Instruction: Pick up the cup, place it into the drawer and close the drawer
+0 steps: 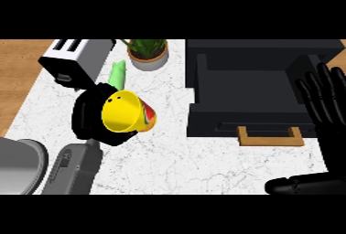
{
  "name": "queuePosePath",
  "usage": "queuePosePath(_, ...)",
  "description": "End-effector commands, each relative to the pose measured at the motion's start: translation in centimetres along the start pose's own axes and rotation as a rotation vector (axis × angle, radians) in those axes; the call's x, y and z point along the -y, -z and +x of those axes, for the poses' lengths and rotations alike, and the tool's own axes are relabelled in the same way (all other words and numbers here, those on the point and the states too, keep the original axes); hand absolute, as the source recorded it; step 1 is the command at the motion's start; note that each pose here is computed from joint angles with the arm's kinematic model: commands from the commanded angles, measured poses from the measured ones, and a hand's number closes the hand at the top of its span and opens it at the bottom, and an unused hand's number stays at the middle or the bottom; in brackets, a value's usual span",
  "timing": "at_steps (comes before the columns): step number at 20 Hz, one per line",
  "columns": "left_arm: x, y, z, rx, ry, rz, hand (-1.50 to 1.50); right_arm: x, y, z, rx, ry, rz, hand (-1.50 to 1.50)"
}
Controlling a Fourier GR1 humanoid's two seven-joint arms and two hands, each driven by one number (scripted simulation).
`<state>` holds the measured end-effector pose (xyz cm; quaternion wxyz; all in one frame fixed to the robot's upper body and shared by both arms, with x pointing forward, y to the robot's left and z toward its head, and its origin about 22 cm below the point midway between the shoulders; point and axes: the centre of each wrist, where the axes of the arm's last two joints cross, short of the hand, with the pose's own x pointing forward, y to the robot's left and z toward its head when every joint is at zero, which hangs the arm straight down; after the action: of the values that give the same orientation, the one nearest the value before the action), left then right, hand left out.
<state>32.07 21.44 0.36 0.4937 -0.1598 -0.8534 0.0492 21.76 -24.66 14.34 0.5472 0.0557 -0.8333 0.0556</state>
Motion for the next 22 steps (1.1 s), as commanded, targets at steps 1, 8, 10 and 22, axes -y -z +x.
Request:
queuePosePath(1, 3.9, 4.2, 3.3, 0.032, -0.027, -0.009, 1.50, -0.1, 1.1, -1.5, 0.010, 0.001, -0.004, -1.50)
queuePosePath(8, 7.2, 8.8, 5.4, 0.039, 0.036, -0.054, 1.50, 0.0, 1.7, 0.1, 0.007, -0.015, -0.009, -1.50)
queuePosePath(10, 9.7, 9.8, 7.4, 0.038, 0.045, -0.048, 1.50, -0.3, 0.7, -0.7, 0.025, -0.006, 0.011, -1.50)
queuePosePath(22, 15.3, 15.8, 8.3, -0.008, 0.128, -0.093, 1.50, 0.4, -0.1, 0.6, 0.004, -0.001, 0.011, -1.50)
